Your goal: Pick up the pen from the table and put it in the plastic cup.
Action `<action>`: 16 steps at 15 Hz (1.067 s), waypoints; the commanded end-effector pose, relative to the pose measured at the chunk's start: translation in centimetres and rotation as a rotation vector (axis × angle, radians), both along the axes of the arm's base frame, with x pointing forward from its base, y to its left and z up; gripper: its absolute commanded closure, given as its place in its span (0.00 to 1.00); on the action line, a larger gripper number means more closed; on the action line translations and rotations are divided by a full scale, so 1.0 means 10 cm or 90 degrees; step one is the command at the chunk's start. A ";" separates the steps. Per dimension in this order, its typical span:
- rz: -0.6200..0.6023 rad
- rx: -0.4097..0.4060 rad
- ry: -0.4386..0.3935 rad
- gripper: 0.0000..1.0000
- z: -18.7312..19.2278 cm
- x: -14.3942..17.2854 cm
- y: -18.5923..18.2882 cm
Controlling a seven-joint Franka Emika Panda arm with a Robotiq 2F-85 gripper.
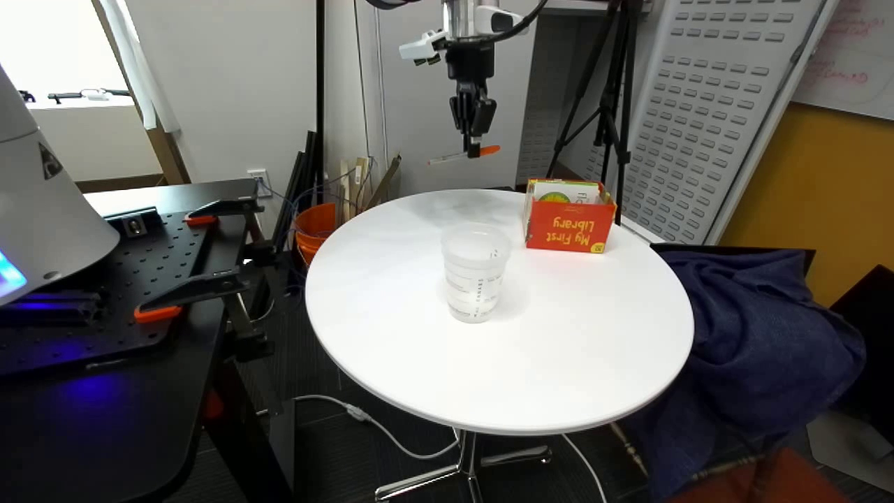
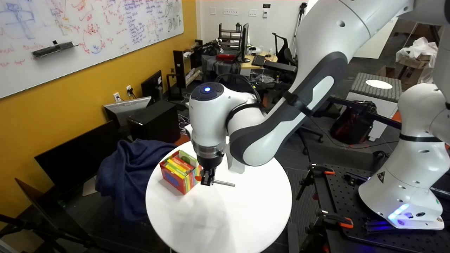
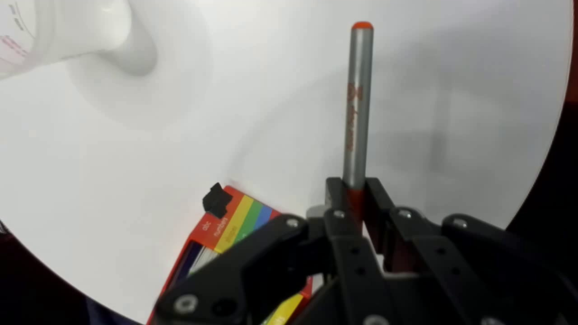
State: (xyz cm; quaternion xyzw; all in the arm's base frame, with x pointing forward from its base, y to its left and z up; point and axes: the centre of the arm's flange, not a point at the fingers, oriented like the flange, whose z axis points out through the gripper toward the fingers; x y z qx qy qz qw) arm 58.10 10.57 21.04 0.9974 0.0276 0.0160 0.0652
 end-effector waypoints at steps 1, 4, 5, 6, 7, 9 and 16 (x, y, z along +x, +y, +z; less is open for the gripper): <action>-0.030 -0.004 -0.013 0.96 0.17 -0.20 -0.24; -0.053 -0.001 -0.013 0.96 0.22 -0.25 -0.50; -0.062 -0.001 -0.012 0.96 0.25 -0.26 -0.60; -0.068 0.001 -0.012 0.96 0.26 -0.27 -0.69; -0.077 0.002 -0.012 0.96 0.29 -0.28 -0.79; -0.090 0.005 -0.013 0.96 0.33 -0.30 -0.98; -0.107 0.011 -0.029 0.96 0.50 -0.33 -1.46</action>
